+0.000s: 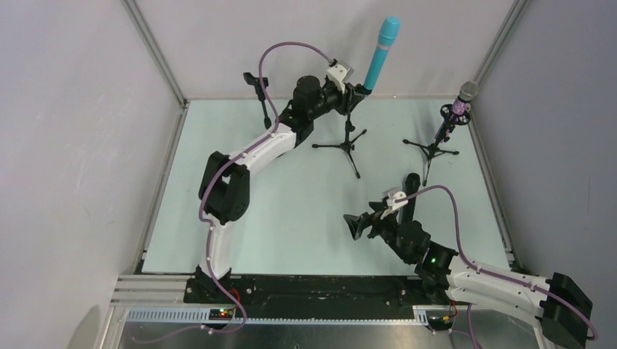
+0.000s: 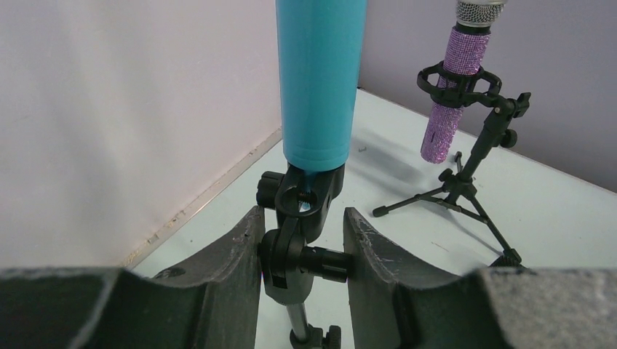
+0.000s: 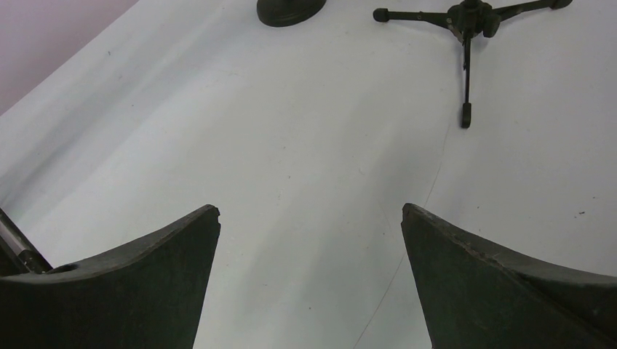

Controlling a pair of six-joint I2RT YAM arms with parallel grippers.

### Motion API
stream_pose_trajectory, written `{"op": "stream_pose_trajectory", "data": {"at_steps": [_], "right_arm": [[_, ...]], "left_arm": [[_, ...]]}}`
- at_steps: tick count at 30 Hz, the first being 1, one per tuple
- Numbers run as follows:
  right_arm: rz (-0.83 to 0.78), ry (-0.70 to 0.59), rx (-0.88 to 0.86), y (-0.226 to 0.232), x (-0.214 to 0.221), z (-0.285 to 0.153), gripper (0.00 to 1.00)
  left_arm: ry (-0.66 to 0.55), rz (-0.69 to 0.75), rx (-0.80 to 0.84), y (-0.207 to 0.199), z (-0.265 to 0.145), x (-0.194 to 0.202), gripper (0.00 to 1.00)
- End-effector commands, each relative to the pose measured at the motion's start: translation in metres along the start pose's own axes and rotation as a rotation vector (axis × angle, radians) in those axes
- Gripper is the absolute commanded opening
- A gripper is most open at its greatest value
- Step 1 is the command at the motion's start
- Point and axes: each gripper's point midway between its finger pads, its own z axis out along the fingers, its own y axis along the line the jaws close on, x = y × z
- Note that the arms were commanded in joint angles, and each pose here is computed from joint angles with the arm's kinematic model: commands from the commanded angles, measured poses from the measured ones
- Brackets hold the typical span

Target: Attach the microphones to the stand

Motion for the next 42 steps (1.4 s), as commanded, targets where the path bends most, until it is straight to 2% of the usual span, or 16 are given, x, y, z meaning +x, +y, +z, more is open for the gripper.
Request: {"op": "stream_pose_trajectory", "data": {"at_steps": [1, 6, 8, 13, 18, 19, 21, 29, 34, 36, 42], "right_arm": [[0.036, -0.037, -0.003, 0.004, -0.016, 0.005, 0.99], [0.041, -0.021, -0.003, 0.004, -0.014, 0.007, 0.99], [0.042, -0.018, 0.000, 0.003, -0.015, 0.008, 0.99], [0.046, -0.013, 0.003, 0.002, -0.014, 0.009, 0.99], [0.050, -0.012, 0.003, 0.001, -0.015, 0.009, 1.00], [0.050, -0.012, 0.003, 0.001, -0.015, 0.009, 0.99], [0.052, -0.013, 0.004, 0.001, -0.015, 0.009, 0.99], [0.054, -0.010, 0.005, 0.000, -0.014, 0.010, 0.99], [0.054, -0.009, 0.006, 0.000, -0.014, 0.010, 1.00], [0.055, -0.008, 0.007, 0.000, -0.014, 0.010, 1.00], [0.054, -0.004, 0.010, -0.001, -0.014, 0.011, 0.99]], "left_arm": [[-0.158, 0.109, 0.012, 0.003, 0.004, -0.058, 0.00], [-0.126, 0.115, 0.010, 0.004, 0.005, -0.042, 0.00], [-0.119, 0.112, 0.011, 0.004, 0.004, -0.038, 0.03], [-0.116, 0.107, 0.013, 0.003, 0.002, -0.037, 0.29], [-0.123, 0.095, 0.020, 0.001, 0.002, -0.041, 0.45], [-0.124, 0.093, 0.020, 0.002, 0.001, -0.042, 0.53], [-0.122, 0.087, 0.015, 0.002, 0.001, -0.041, 0.61], [-0.121, 0.072, 0.031, -0.003, -0.003, -0.042, 0.79], [-0.142, 0.075, 0.023, -0.006, -0.011, -0.052, 0.95], [-0.153, 0.079, 0.015, -0.006, -0.017, -0.058, 0.99], [-0.203, 0.043, -0.049, -0.006, -0.045, -0.088, 1.00]]}}
